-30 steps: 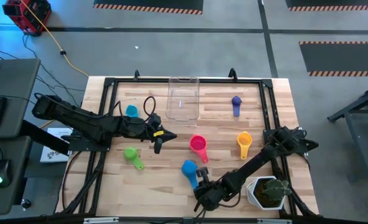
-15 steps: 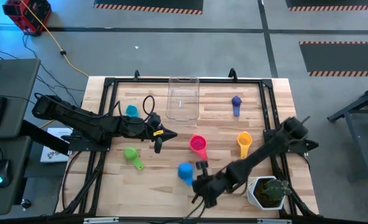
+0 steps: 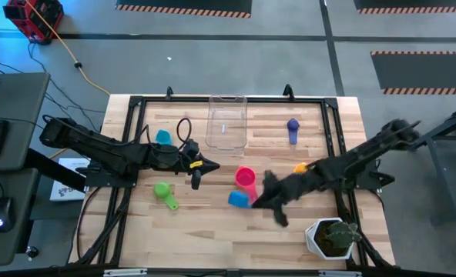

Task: Nest measuring cups in basket
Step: Stack the blue measuring cup on top of the red measuring cup, then stack the yellow measuring cup on top of the blue measuring cup

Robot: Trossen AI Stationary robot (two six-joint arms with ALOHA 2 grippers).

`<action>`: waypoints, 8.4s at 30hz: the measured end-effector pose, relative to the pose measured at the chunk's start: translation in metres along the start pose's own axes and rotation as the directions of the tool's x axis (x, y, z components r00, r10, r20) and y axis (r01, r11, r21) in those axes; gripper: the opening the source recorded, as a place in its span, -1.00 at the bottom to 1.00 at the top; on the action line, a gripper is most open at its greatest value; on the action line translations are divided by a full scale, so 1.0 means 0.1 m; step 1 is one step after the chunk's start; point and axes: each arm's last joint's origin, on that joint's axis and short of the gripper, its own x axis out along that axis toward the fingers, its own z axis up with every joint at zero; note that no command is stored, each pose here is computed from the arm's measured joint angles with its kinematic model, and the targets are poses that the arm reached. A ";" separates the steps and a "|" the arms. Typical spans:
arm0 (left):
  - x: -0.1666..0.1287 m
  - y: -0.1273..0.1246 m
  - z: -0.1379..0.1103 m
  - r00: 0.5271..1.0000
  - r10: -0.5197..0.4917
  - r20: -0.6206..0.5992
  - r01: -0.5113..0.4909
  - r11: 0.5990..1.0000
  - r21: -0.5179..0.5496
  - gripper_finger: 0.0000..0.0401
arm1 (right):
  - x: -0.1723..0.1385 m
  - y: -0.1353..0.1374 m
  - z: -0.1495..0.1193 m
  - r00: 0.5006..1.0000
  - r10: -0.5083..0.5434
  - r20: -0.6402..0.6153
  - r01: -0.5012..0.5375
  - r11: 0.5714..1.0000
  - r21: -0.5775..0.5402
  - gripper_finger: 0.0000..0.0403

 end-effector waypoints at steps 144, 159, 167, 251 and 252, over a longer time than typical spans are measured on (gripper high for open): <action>0.01 0.06 0.10 0.989 0.090 0.116 -0.090 0.996 -0.007 -1.00 | 0.32 -1.19 -1.02 0.946 -0.262 -0.192 0.307 0.524 0.795 -1.00; 0.49 0.11 -0.54 0.891 0.050 -0.452 -0.029 0.998 0.054 -1.00 | 0.33 -1.11 -1.05 0.939 -0.294 -0.179 0.309 0.490 0.815 -1.00; 1.13 0.18 -0.97 0.829 0.167 -0.534 -0.049 0.972 0.229 -1.00 | 0.33 -1.11 -1.05 0.939 -0.295 -0.176 0.305 0.483 0.821 -1.00; 1.52 0.30 -0.93 0.842 -0.012 -0.540 0.101 0.986 0.135 -1.00 | -0.43 -0.77 -0.66 0.727 -0.472 -0.498 0.686 0.519 0.510 -1.00; 1.51 0.31 -0.94 0.838 -0.014 -0.545 0.099 0.987 0.127 -1.00 | -0.49 -0.79 -0.70 0.726 -0.469 -0.503 0.688 0.501 0.525 -0.99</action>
